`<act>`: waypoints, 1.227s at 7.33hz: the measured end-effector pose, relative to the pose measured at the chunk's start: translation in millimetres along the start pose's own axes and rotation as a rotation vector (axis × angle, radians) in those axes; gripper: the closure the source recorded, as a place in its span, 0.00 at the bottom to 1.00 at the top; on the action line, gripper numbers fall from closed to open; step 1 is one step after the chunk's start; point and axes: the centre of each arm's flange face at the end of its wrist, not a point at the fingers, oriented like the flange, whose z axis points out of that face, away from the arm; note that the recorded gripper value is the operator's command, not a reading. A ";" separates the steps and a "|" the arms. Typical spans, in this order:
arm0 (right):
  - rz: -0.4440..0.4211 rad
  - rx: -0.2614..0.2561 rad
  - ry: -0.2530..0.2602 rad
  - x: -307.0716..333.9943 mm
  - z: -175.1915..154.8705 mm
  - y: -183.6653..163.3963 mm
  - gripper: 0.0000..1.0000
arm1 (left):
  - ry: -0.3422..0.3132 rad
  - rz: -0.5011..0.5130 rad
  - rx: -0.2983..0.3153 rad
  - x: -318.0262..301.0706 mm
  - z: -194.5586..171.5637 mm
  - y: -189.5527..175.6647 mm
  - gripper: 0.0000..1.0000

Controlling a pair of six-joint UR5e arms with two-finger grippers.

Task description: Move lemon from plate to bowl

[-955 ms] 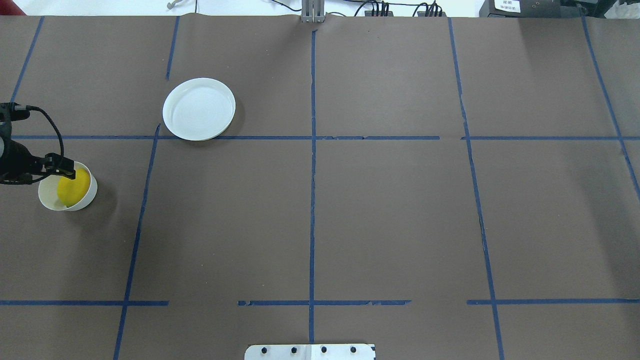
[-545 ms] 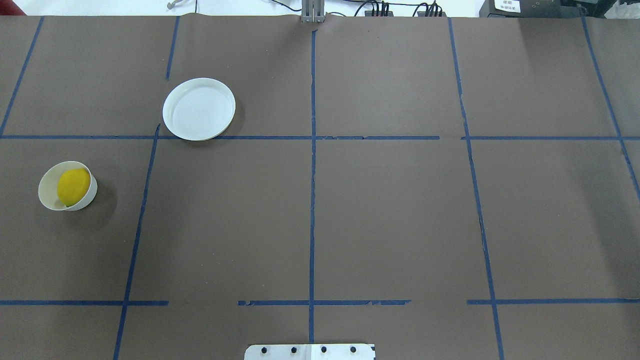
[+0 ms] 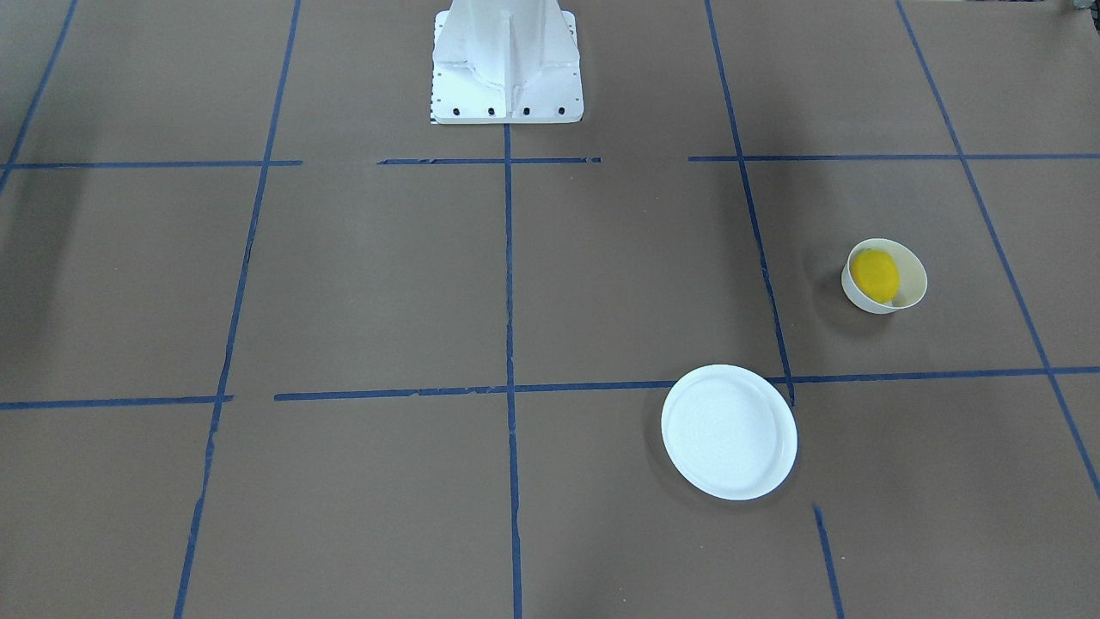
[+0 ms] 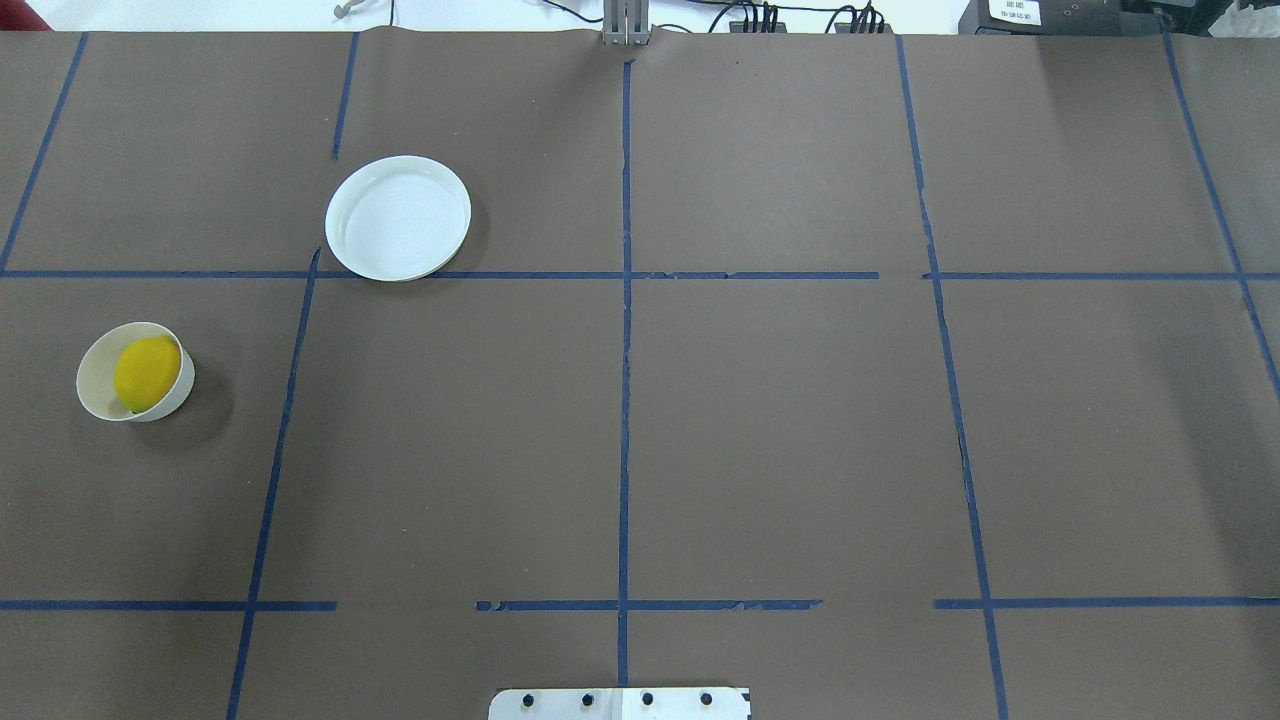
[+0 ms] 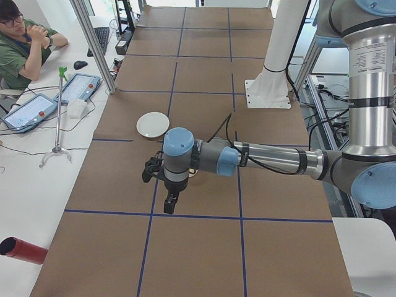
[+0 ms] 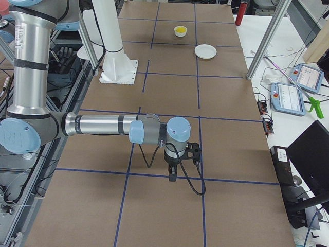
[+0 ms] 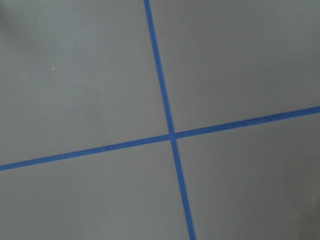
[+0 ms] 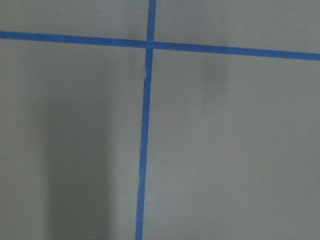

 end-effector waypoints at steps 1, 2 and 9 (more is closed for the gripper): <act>0.000 0.000 0.000 -0.1 -0.1 -0.1 0.00 | 0.011 -0.010 -0.008 -4.3 2.4 9.1 0.00; 0.000 0.000 0.000 -0.1 -0.1 -0.2 0.00 | 0.015 -0.014 -0.014 -6.6 4.7 12.7 0.00; 0.000 0.000 0.000 0.0 0.0 0.0 0.00 | 0.011 0.014 0.016 0.5 -4.4 4.9 0.00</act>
